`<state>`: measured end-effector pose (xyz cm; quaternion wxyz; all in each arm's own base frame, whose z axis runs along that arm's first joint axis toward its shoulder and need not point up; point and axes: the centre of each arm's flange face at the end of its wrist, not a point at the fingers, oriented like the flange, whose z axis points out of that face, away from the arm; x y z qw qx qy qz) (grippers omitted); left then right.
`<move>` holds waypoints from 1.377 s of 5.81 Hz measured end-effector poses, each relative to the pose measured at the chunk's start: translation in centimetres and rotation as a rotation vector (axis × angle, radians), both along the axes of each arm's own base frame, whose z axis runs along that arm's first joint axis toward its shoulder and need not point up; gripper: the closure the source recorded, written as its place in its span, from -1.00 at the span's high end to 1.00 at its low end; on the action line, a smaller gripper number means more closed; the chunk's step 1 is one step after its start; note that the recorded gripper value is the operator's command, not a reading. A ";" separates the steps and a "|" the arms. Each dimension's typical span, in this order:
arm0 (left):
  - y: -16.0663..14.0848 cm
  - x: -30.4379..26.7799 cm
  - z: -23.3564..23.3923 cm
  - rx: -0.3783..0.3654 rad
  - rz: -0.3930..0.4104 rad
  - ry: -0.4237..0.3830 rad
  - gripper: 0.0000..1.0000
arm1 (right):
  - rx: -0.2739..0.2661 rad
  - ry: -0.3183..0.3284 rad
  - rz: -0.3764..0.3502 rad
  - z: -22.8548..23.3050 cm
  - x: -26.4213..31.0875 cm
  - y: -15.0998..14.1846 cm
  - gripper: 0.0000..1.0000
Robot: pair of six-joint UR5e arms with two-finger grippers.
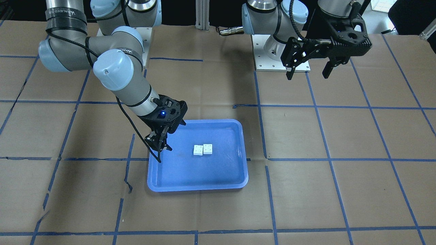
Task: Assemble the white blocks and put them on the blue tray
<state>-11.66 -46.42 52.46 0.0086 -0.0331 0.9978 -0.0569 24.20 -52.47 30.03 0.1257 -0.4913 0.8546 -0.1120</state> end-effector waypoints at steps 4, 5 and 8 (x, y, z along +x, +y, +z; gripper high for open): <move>0.0 0.0 0.0 0.000 0.000 0.000 0.99 | 0.091 0.188 -0.614 9.3 -3.2 -2.7 1.00; 0.0 0.0 0.0 0.000 0.000 0.000 0.98 | 0.122 0.210 -0.744 11.4 -4.2 -2.6 1.00; 0.0 0.0 0.0 0.000 0.000 0.000 0.98 | 0.182 0.224 -0.936 18.5 -8.5 -2.6 1.00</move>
